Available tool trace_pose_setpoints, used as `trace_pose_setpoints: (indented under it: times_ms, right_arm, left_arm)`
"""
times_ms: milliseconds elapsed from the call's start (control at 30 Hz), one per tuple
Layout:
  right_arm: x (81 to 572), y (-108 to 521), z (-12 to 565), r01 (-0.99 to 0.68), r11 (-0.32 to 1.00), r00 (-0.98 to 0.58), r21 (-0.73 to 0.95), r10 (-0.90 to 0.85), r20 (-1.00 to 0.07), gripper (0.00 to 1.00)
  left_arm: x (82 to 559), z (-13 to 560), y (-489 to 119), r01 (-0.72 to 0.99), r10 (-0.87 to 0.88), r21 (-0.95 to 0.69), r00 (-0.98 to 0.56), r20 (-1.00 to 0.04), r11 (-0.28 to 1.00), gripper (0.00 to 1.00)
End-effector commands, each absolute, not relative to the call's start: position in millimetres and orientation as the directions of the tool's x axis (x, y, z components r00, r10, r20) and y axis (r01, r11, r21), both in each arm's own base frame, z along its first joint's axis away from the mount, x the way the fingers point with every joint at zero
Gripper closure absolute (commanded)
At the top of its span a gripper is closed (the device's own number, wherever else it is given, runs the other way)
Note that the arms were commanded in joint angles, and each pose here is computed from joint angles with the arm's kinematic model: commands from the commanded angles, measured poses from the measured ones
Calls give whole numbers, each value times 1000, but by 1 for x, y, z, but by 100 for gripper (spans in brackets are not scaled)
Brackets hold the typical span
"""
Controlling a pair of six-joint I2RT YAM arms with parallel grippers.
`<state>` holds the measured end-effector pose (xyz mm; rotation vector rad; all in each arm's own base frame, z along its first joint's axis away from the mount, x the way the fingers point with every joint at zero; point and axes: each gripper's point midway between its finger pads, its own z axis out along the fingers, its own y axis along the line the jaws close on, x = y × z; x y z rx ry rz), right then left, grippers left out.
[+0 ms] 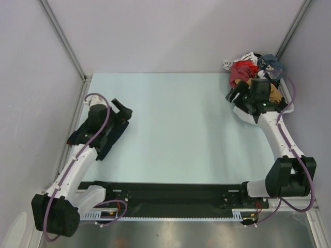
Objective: Fold and stack the tank tops
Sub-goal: Grab the tank top from the pile
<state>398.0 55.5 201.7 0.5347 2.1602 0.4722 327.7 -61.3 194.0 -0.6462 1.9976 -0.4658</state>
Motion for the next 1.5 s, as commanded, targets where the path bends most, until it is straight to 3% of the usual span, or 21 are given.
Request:
trace_pose_setpoints:
  times_ms: [0, 267, 400, 500, 567, 600, 767, 867, 933, 1000, 1033, 1100, 1200, 1367, 1467]
  right_arm:
    - [400, -24, 240, 475, 812, -382, 340, 538, -751, 25]
    - [425, -94, 253, 623, 603, -123, 498, 705, -699, 25]
    - [439, -97, 241, 633, 625, -200, 457, 702, -683, 27]
    - [438, -97, 222, 645, 628, -229, 434, 702, -674, 35]
    - [436, -99, 202, 663, 626, -244, 409, 698, -673, 47]
    - [438, -100, 198, 666, 627, -247, 404, 696, -674, 47]
    - [449, -98, 158, 705, 618, -329, 347, 719, -612, 31]
    - [458, -94, 141, 714, 612, -327, 340, 721, -611, 31]
    - [473, -88, 140, 700, 625, -328, 347, 712, -620, 39]
    - [484, -79, 147, 667, 649, -355, 367, 709, -609, 80]
    - [496, -77, 169, 640, 656, -341, 399, 708, -618, 100]
    - [498, -78, 202, 627, 661, -313, 412, 698, -644, 100]
    - [499, -86, 300, 543, 651, -154, 530, 698, -699, 100]
    - [471, -89, 473, 252, 644, 78, 723, 731, -678, 100]
    - [451, -80, 530, 141, 662, 164, 736, 717, -677, 100]
  left_arm:
    - [327, 208, -119, 13, -490, -556, -456, -743, 831, 0]
    - [314, 172, -189, 201, -255, -440, -581, -773, 875, 0]
    - [304, 139, -201, 248, -158, -381, -616, -771, 891, 0]
    - [301, 119, -209, 292, -105, -353, -620, -778, 889, 0]
    - [301, 115, -218, 354, -63, -347, -616, -785, 868, 0]
    - [304, 107, -220, 372, -23, -318, -618, -786, 872, 0]
    - [307, 99, -232, 423, 27, -310, -626, -779, 852, 0]
    - [303, 100, -233, 433, 28, -312, -620, -784, 846, 0]
    - [301, 103, -232, 436, 25, -312, -614, -789, 844, 0]
    - [300, 102, -231, 434, 25, -313, -616, -787, 845, 0]
    - [299, 101, -231, 433, 28, -313, -621, -783, 845, 0]
    - [300, 99, -231, 431, 30, -312, -624, -780, 847, 0]
    - [298, 99, -232, 433, 30, -316, -627, -779, 844, 0]
    - [296, 101, -233, 440, 25, -322, -621, -784, 838, 0]
    - [296, 100, -232, 439, 26, -320, -621, -783, 839, 0]
